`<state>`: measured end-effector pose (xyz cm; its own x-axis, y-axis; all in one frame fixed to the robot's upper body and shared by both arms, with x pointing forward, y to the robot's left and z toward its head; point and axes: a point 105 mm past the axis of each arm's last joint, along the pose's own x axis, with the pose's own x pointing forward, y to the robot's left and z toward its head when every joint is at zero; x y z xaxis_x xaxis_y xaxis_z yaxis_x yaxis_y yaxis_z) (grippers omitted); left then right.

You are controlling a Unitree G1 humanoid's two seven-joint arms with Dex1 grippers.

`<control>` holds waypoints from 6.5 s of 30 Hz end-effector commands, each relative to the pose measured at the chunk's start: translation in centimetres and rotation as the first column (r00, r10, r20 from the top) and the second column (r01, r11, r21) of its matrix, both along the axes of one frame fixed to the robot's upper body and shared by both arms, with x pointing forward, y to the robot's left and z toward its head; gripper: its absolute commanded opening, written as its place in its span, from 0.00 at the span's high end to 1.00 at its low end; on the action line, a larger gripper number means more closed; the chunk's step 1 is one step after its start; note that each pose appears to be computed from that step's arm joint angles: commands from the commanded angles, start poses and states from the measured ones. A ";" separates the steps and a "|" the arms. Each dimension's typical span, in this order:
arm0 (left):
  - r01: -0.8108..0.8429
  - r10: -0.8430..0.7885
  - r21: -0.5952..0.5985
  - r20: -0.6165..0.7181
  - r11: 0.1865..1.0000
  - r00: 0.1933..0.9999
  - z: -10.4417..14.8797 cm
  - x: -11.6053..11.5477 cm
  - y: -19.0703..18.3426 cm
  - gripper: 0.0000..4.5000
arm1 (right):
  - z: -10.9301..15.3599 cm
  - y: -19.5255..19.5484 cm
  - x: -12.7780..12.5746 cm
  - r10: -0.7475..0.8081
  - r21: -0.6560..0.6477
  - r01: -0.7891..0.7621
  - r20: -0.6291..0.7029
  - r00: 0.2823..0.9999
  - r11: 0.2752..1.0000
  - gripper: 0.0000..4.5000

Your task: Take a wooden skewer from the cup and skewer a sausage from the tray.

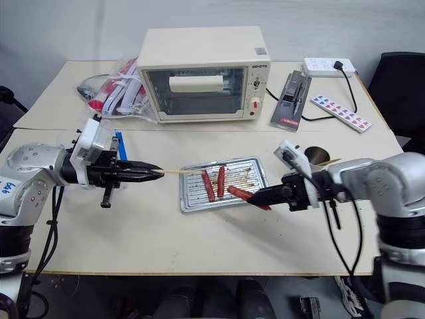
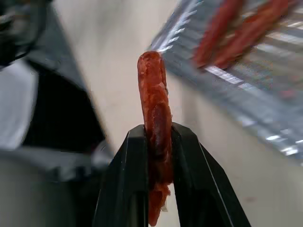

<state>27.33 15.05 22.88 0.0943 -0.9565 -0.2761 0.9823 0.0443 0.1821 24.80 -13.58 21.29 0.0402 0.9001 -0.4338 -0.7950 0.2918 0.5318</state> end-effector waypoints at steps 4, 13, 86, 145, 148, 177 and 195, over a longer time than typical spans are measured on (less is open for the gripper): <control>0.181 -0.180 0.044 -0.024 0.982 0.983 0.8 -2.7 -1.4 1.00 | 1.4 0.5 -2.7 0.154 0.047 -0.151 -0.054 0.987 0.987 0.91; 0.253 -0.253 0.029 -0.020 0.967 0.967 0.8 -3.0 -2.8 1.00 | 1.4 1.2 -3.6 0.198 0.049 -0.196 -0.058 0.978 0.979 0.91; 0.303 -0.303 0.050 -0.020 0.952 0.953 1.2 -3.4 -2.8 1.00 | 1.1 1.3 -3.8 0.157 0.095 -0.149 -0.075 0.985 0.984 0.91; 0.306 -0.310 -0.076 -0.054 0.949 0.949 0.1 -3.7 -5.3 1.00 | 1.5 3.0 -2.9 0.104 0.088 -0.099 -0.054 0.993 0.991 0.25; 0.205 -0.214 -0.113 -0.074 0.972 0.974 -0.4 -3.3 -4.4 1.00 | 3.0 2.4 -1.5 0.036 0.094 -0.040 0.042 0.998 0.995 0.25; -0.888 0.929 -0.459 -0.320 0.017 0.183 -3.8 0.0 13.7 1.00 | 5.8 5.5 1.7 -0.166 0.176 0.053 0.726 0.668 0.983 0.01; -0.923 0.918 -0.381 -0.382 -0.055 0.103 -6.1 4.0 15.6 0.73 | 5.2 5.5 2.3 -0.195 0.177 0.094 0.736 0.648 0.980 0.00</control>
